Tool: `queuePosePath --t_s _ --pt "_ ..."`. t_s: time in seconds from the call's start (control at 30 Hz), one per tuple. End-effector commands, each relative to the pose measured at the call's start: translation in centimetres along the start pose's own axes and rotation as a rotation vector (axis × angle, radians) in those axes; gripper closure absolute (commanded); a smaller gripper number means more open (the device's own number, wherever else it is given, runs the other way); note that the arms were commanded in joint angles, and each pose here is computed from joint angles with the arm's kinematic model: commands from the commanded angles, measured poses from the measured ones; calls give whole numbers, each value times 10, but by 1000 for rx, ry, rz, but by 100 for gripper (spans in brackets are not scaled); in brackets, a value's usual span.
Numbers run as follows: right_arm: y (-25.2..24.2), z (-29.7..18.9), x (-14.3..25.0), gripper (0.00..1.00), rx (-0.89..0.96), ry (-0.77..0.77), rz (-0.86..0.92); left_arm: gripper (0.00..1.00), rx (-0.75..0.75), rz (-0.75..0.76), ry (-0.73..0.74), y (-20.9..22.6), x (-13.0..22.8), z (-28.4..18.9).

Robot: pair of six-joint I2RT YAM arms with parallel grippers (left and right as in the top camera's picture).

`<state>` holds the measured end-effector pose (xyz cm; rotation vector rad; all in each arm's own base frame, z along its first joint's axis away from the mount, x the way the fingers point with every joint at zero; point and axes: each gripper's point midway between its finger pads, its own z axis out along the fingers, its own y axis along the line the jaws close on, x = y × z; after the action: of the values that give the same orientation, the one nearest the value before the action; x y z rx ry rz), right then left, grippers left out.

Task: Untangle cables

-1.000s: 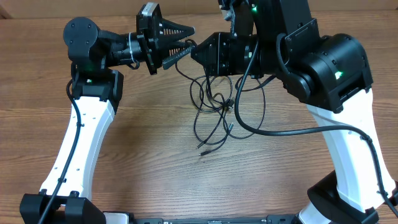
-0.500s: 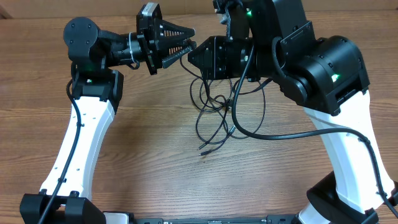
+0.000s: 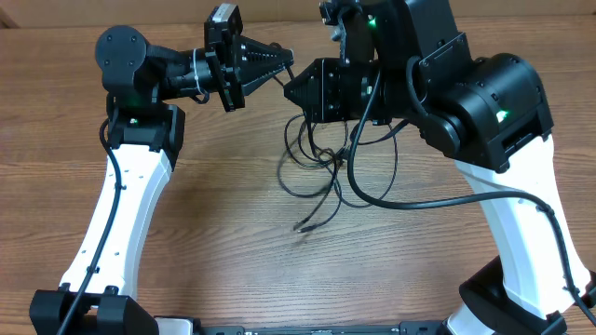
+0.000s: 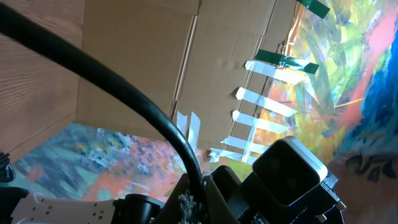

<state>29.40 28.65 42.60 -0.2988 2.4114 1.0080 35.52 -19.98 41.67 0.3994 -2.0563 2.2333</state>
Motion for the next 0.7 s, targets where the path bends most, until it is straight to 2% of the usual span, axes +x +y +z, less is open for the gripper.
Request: queuePosePath --t_s 0.0,0.07,0.1,0.17,0.2,0.23,0.3,0.47,0.57,0.67 --pt "1 -2 3 95 -1 6 -11 96 7 29 -2 -6 2 1" --pt "-2 -2 7 65 13 20 -3 96 17 53 -7 -9 3 1" --pt "-5 -2 8 40 26 24 1 96 31 85 -14 -14 3 0" --pt "-12 -3 10 10 65 26 10 96 60 154 -24 -29 8 0" --pt "-15 -3 10 4 76 27 12 96 65 167 -26 -32 10 0" --pt "-20 -3 12 0 105 28 17 96 73 194 -25 -42 15 0" --pt "-27 -4 14 0 141 31 23 96 90 255 -20 -64 26 0" --pt "-43 -9 10 0 191 20 48 96 125 299 -62 -106 39 -3" --pt "-56 -16 7 0 220 16 80 96 139 347 -139 -116 28 -10" --pt "-71 -24 8 0 256 21 120 96 117 401 -256 -110 1 -22"
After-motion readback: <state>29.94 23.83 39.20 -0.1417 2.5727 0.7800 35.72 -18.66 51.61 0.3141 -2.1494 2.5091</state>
